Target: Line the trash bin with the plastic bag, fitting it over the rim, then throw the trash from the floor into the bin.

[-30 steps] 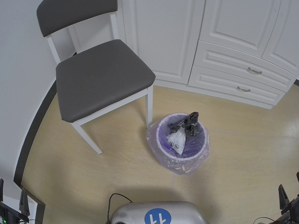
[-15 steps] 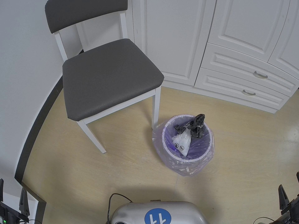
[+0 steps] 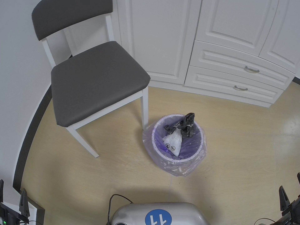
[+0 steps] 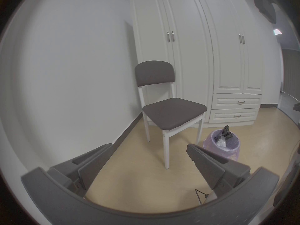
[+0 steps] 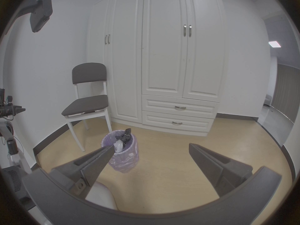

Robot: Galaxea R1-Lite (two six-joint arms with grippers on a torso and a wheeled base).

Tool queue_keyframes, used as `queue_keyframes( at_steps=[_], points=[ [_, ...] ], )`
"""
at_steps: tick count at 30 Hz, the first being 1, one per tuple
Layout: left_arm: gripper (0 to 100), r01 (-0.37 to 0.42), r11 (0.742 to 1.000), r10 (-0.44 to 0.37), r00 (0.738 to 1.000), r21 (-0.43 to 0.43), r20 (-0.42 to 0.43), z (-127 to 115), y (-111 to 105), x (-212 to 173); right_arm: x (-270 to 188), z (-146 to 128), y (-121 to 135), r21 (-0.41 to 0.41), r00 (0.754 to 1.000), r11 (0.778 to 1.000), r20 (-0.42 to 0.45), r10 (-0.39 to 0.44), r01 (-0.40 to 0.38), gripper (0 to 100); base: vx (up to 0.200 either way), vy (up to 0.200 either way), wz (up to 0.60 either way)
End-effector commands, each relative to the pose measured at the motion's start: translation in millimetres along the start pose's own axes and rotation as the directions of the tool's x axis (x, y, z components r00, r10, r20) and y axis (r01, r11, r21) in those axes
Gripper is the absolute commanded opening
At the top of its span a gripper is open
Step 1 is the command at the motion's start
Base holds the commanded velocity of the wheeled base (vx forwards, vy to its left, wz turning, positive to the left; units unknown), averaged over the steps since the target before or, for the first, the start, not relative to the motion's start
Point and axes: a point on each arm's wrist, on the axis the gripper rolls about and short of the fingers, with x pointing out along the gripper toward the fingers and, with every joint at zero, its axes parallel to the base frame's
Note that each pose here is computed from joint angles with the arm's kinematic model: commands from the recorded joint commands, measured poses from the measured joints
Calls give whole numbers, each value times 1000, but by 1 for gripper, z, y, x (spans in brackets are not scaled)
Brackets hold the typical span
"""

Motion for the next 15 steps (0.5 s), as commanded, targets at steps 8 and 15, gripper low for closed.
queue_keyframes(
  at_steps=[8,15],
  points=[
    [100,2,1000,-2,1000,20,-3,-5,0,0,0,-5,0,24,1000,1000,-3,2,-2,100,0,0,-300],
    [100,97,993,-97,995,62,4,-5,-3,0,-1,-6,2,12,997,997,-13,79,-79,100,0,0,0]
  ],
)
